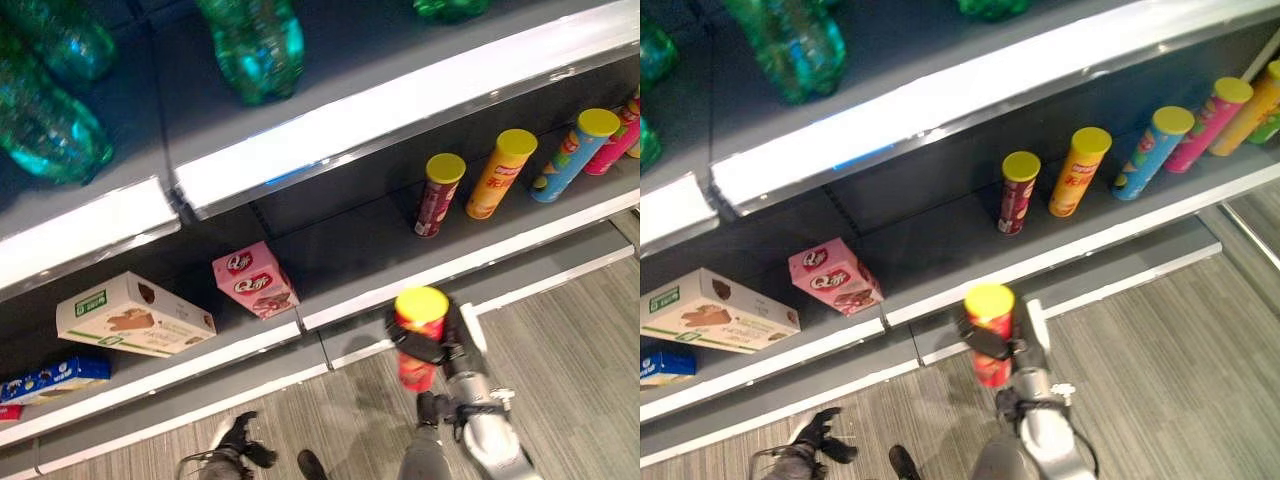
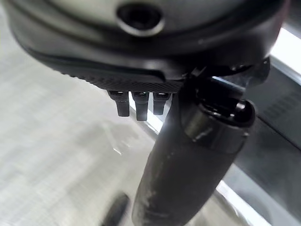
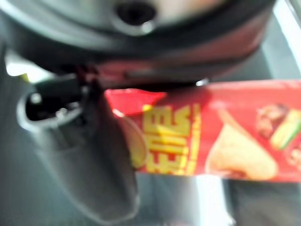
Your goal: Put the goods on the table back onto the shelves and tidy them up.
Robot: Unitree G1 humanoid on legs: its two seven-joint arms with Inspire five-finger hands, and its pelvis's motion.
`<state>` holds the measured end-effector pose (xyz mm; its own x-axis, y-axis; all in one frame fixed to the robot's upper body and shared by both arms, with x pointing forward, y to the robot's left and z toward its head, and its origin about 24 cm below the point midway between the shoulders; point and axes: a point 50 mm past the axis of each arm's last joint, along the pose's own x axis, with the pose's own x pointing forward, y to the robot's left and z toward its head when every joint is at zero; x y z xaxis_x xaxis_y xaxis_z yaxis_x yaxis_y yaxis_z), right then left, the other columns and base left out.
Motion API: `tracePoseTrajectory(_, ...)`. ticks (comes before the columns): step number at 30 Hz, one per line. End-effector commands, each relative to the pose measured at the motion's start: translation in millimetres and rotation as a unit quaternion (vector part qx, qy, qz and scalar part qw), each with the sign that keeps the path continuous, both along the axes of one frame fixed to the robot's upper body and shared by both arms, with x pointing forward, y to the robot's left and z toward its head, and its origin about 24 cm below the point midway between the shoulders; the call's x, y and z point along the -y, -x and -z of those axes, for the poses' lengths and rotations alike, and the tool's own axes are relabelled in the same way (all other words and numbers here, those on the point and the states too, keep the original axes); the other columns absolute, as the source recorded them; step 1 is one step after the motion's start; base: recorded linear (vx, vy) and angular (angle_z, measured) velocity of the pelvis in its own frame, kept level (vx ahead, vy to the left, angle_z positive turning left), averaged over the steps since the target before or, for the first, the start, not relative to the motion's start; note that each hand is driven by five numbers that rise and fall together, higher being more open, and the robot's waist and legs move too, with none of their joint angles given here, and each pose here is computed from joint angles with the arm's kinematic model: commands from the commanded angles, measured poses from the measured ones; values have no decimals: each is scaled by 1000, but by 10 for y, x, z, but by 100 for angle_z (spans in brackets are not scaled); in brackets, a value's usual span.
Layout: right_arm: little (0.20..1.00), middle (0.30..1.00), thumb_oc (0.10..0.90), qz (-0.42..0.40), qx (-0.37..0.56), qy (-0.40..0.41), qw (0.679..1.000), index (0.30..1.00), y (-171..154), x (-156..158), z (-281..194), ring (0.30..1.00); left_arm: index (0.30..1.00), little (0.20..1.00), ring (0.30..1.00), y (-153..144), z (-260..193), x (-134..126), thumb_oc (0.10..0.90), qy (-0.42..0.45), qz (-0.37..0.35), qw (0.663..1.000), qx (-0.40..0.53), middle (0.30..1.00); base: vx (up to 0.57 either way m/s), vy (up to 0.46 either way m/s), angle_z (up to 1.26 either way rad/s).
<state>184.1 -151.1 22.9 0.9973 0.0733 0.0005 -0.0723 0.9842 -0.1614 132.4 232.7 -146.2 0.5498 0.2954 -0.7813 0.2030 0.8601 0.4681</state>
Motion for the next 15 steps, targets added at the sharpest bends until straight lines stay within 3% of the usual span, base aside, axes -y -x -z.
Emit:
tracePoseTrajectory(1,300,300,400,12,206,-20,978,300,-209,10,-742,300,900,900,900,-37,-13,28,800,3,-17,1000,21,900,-48,33,-6)
tracePoseTrajectory(7,300,300,400,-4,215,-38,976,300,-286,-154,-739,300,900,900,900,-147,-64,51,800,1,0,999,46,900,-47,-41,-7)
tracePoseTrajectory(15,300,300,400,38,252,-18,967,300,-647,-361,-826,300,900,900,900,-75,-26,106,800,12,-33,998,45,900,-17,-41,10)
